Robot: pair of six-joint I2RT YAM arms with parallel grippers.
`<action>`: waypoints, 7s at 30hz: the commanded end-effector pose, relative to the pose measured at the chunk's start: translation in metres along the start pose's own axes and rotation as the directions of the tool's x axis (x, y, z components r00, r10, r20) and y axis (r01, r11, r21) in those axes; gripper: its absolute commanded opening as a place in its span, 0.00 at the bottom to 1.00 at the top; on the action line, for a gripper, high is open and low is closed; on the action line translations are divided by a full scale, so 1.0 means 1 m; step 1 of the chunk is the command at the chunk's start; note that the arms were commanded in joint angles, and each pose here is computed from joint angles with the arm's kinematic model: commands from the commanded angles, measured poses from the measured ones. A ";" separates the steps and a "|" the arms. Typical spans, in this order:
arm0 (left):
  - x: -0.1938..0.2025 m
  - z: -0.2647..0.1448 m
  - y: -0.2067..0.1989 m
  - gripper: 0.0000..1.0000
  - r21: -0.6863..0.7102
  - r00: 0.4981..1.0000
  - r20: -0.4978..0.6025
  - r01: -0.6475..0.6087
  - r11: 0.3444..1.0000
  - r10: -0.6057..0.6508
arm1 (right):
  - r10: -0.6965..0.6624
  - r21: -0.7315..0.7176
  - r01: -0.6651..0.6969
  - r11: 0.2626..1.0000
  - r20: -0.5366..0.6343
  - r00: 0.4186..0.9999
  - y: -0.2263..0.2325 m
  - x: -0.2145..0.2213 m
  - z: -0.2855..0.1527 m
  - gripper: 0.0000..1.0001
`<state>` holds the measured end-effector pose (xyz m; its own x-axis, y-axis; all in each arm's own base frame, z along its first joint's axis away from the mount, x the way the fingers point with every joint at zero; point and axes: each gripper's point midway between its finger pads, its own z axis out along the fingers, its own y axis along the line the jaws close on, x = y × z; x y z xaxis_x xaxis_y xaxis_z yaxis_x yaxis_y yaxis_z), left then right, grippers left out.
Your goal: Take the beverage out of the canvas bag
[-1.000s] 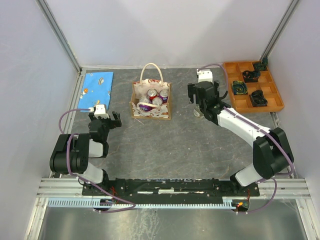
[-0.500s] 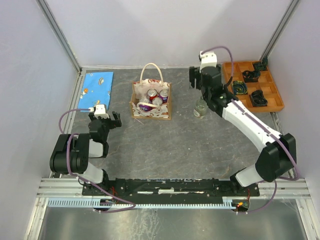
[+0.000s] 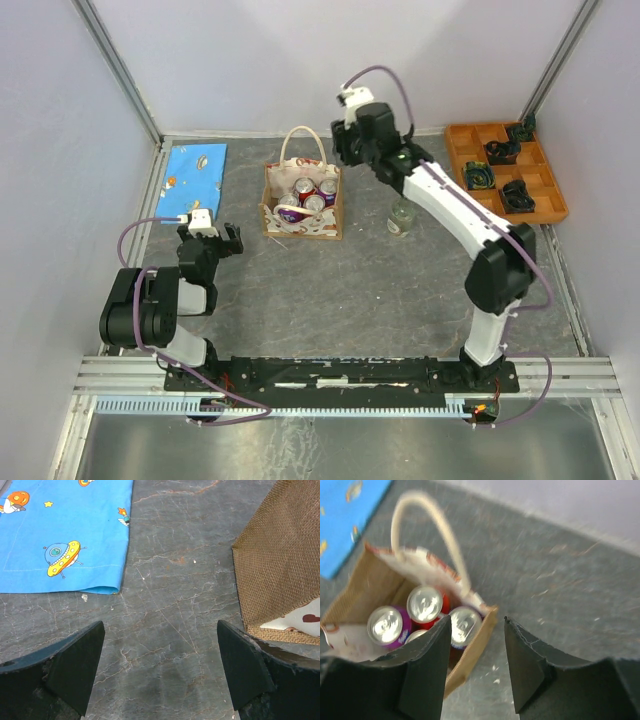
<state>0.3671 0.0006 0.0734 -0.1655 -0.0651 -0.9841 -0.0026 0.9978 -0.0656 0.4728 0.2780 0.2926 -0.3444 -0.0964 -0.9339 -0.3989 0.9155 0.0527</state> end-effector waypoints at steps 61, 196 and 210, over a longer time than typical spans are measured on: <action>-0.020 0.006 0.000 0.99 0.000 0.997 0.064 -0.046 0.999 0.045 | -0.086 0.026 0.128 0.991 -0.605 0.791 0.008 0.232 0.049 0.67; -0.019 0.006 0.000 0.99 -0.001 0.997 0.062 -0.045 0.999 0.045 | 0.296 0.655 -0.220 0.723 -0.006 0.955 -0.212 0.152 -0.061 0.99; -0.020 0.006 0.000 0.99 -0.002 0.997 0.061 -0.045 0.999 0.045 | 0.192 0.463 -0.256 0.848 0.183 0.964 -0.182 0.016 -0.077 0.94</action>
<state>0.3671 -0.0007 0.0734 -0.1657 -0.0645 -0.9841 0.0009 0.9978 -0.0655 0.4628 0.0583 0.2086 -0.4140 0.1418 -0.8992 0.2616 0.9647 0.0317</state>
